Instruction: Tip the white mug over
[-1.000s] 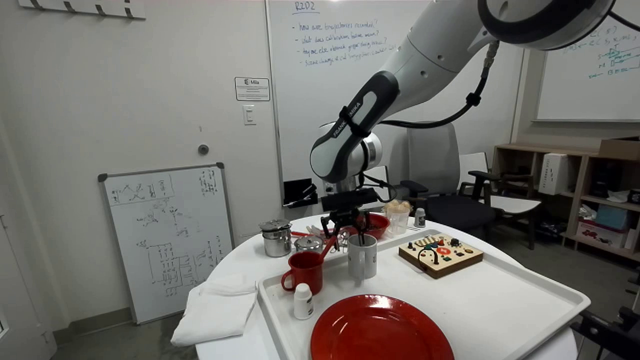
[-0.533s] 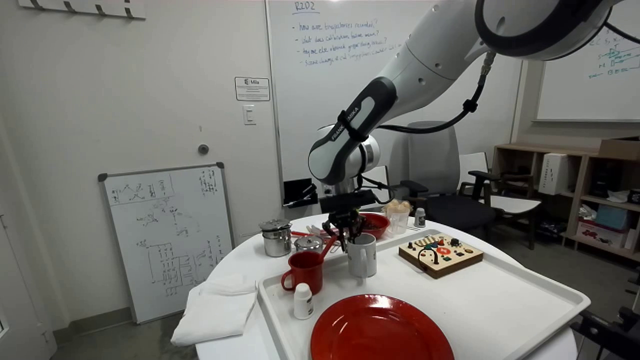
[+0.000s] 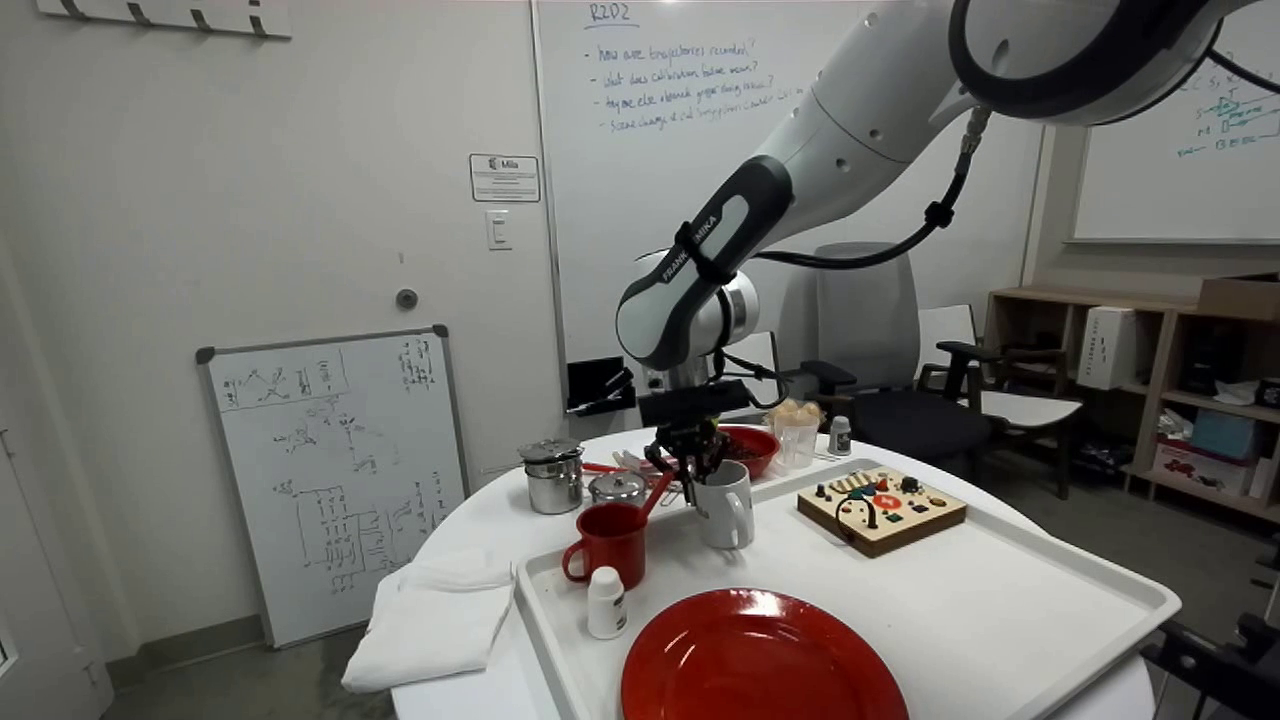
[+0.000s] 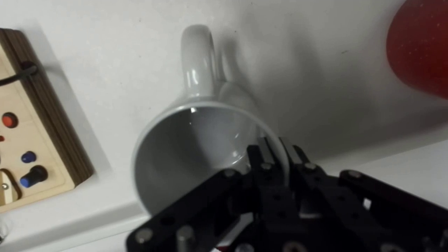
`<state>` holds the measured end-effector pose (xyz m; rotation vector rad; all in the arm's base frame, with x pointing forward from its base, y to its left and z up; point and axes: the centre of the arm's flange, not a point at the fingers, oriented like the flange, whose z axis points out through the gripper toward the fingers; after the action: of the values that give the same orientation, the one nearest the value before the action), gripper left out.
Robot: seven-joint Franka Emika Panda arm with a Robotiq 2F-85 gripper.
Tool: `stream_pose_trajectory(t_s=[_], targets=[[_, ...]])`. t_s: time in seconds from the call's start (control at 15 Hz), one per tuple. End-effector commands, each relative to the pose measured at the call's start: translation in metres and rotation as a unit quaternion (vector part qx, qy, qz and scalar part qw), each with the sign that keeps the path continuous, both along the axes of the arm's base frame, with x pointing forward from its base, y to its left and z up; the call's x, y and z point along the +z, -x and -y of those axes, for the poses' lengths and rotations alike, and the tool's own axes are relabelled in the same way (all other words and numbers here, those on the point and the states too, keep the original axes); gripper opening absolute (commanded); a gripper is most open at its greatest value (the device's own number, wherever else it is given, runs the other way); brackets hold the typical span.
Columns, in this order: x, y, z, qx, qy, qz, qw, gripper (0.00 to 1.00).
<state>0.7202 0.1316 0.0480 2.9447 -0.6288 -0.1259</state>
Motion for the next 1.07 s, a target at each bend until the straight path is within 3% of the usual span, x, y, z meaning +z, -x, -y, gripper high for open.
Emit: stream_pose_trajectory(t_s=[0.0,0.33,0.67,1.0], targets=[[0.011,0.008,0.006,0.013,-0.052,0.027,0.9982,0.02],[0.026,0.038,0.013,0.039,-0.102,0.061,0.9922,0.02],[0.041,0.071,0.019,0.077,-0.157,0.102,0.9794,0.02],[0.069,0.101,0.037,0.094,-0.147,0.111,0.9784,0.02]])
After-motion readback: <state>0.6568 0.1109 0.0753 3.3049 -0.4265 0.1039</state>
